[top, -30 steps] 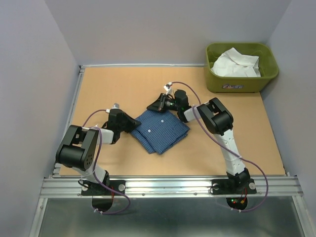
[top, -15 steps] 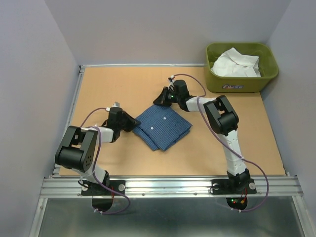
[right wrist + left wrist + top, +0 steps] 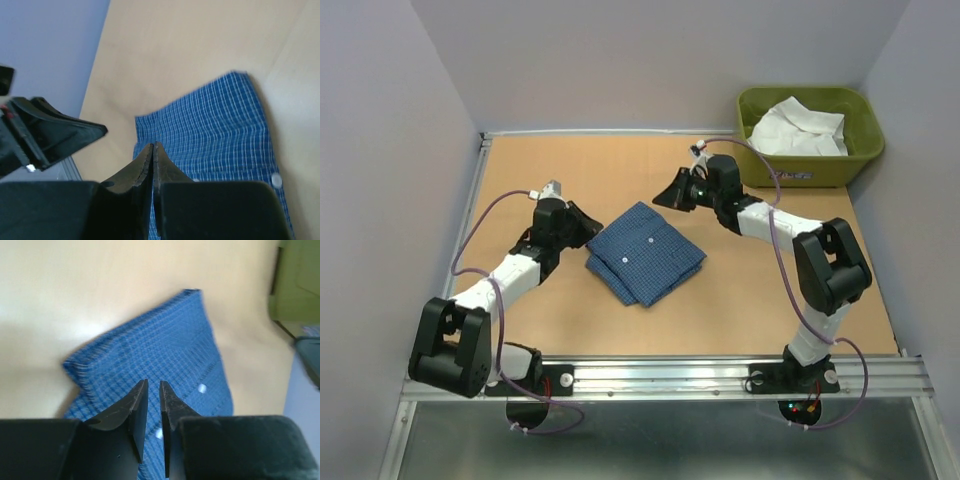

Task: Fold and stack the long sleeve shirts
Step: Fold the shirt

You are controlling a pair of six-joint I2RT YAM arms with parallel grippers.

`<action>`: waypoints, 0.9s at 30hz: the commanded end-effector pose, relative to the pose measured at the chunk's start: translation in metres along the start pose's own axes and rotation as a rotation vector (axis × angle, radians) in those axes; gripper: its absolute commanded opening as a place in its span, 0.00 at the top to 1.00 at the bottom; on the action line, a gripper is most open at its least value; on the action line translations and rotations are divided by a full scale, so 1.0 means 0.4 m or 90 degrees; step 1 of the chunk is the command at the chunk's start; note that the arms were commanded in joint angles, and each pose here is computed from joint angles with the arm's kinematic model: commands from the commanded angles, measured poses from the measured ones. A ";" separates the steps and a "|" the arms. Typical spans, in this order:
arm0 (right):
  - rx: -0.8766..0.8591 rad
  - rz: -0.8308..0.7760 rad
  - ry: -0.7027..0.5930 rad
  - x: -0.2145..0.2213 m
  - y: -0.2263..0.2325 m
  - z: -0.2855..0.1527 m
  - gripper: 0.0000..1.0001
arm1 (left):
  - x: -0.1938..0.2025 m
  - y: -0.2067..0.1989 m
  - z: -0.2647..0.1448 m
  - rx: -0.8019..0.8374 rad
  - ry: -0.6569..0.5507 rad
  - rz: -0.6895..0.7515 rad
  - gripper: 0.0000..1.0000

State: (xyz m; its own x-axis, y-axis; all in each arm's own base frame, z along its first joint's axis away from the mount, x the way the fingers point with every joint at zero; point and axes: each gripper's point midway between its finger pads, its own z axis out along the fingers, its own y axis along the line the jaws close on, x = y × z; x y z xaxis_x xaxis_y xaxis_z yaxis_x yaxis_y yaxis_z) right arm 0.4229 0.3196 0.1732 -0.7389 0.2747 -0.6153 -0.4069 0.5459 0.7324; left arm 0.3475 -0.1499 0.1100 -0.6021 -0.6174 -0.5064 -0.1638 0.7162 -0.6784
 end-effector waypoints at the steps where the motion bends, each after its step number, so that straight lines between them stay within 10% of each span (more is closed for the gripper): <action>1: 0.020 0.019 0.066 0.137 -0.047 -0.054 0.92 | 0.077 -0.103 -0.057 0.056 0.050 0.062 0.73; 15: 0.126 0.051 0.105 0.334 -0.209 -0.169 0.93 | 0.486 -0.031 -0.081 0.012 0.372 0.082 0.82; 24: 0.171 -0.034 0.060 0.262 -0.206 -0.213 0.92 | 0.504 0.055 -0.107 -0.054 0.419 0.168 0.82; 27: 0.191 -0.067 0.061 0.236 -0.192 -0.237 0.78 | 0.441 0.002 -0.122 -0.033 0.363 0.191 0.73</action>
State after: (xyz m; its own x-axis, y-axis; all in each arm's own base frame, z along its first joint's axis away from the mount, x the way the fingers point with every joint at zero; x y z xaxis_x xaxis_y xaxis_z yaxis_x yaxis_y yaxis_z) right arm 0.3198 0.2409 0.0607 -0.8210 0.1801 -0.5418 -0.2575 0.7302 0.6329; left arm 0.2040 -0.2613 0.0275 -0.9591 -0.1729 -0.2242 -0.0067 0.8056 -0.5925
